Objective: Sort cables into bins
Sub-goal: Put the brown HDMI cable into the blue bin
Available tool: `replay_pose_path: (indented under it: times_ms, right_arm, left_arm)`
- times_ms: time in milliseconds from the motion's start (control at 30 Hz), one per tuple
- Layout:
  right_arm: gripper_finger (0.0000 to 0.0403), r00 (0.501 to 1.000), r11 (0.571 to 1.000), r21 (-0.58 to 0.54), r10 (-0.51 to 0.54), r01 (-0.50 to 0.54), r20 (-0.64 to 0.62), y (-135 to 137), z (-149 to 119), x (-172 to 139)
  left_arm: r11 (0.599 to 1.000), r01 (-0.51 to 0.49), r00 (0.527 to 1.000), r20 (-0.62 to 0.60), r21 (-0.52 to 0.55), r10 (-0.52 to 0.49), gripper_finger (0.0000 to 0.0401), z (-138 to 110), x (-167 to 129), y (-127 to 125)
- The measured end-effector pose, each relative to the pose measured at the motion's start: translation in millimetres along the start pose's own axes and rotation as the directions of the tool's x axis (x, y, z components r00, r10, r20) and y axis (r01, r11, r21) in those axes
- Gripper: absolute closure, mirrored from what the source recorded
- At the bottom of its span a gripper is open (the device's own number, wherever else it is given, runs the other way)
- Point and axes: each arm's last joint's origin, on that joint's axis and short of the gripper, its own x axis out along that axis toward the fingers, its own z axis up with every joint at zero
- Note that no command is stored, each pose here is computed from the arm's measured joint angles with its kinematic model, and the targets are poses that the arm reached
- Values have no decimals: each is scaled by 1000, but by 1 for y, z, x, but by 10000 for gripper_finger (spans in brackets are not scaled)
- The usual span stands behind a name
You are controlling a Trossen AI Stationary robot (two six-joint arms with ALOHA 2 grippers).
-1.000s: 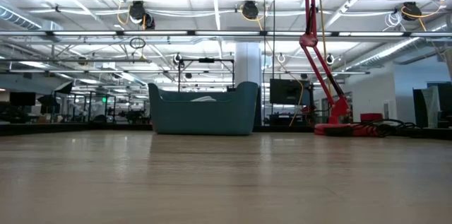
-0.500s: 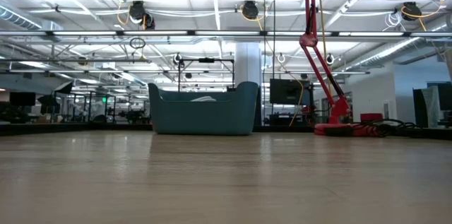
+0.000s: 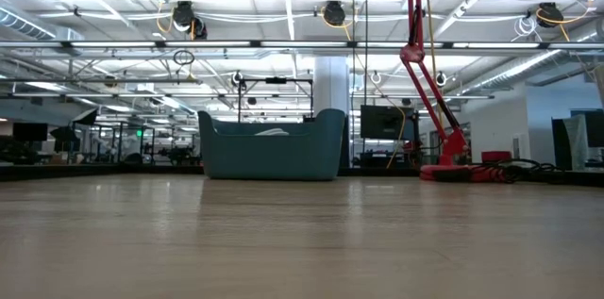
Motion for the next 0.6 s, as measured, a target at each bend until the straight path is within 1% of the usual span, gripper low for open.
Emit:
replay_pose_path:
  times_ms: [67, 100, 167, 200, 300, 367, 500, 600]
  right_arm:
    - [348, 1000, 1000, -7, -2, 2, -4, 0, 0, 0]
    - [348, 1000, 1000, -15, -2, 2, -3, 0, 0, 0]
    - [345, 1000, 999, -40, -2, 2, -4, 0, 0, 0]
    - [340, 1000, 999, -54, -1, 0, -5, -1, 0, 0]
    - [321, 1000, 995, -97, 20, -21, -17, 0, 0, 0]
    - [305, 999, 992, -126, 27, -30, -31, 0, 0, 0]
    - [268, 998, 988, -156, 2, -11, -56, -4, 1, 0]
    - [239, 996, 986, -169, -11, -3, -83, -10, 7, -1]
  left_arm:
    - [1000, -4, 1000, 4, -1, 4, 298, 4, 1, 2]
    - [1000, -8, 1000, 6, 0, 8, 314, 5, 1, 3]
    - [1000, -27, 1000, 6, 7, 27, 359, 8, 3, 7]
    - [999, -34, 999, 3, 16, 34, 374, 9, 4, 9]
    - [999, -40, 999, 4, 2, 40, 375, 19, 8, 15]
    - [999, -35, 999, 4, -12, 35, 375, 29, 10, 21]
    - [999, 11, 1000, 19, -32, -11, 375, 54, 13, 31]
    - [999, 16, 999, 42, -46, -14, 375, 72, 17, 43]
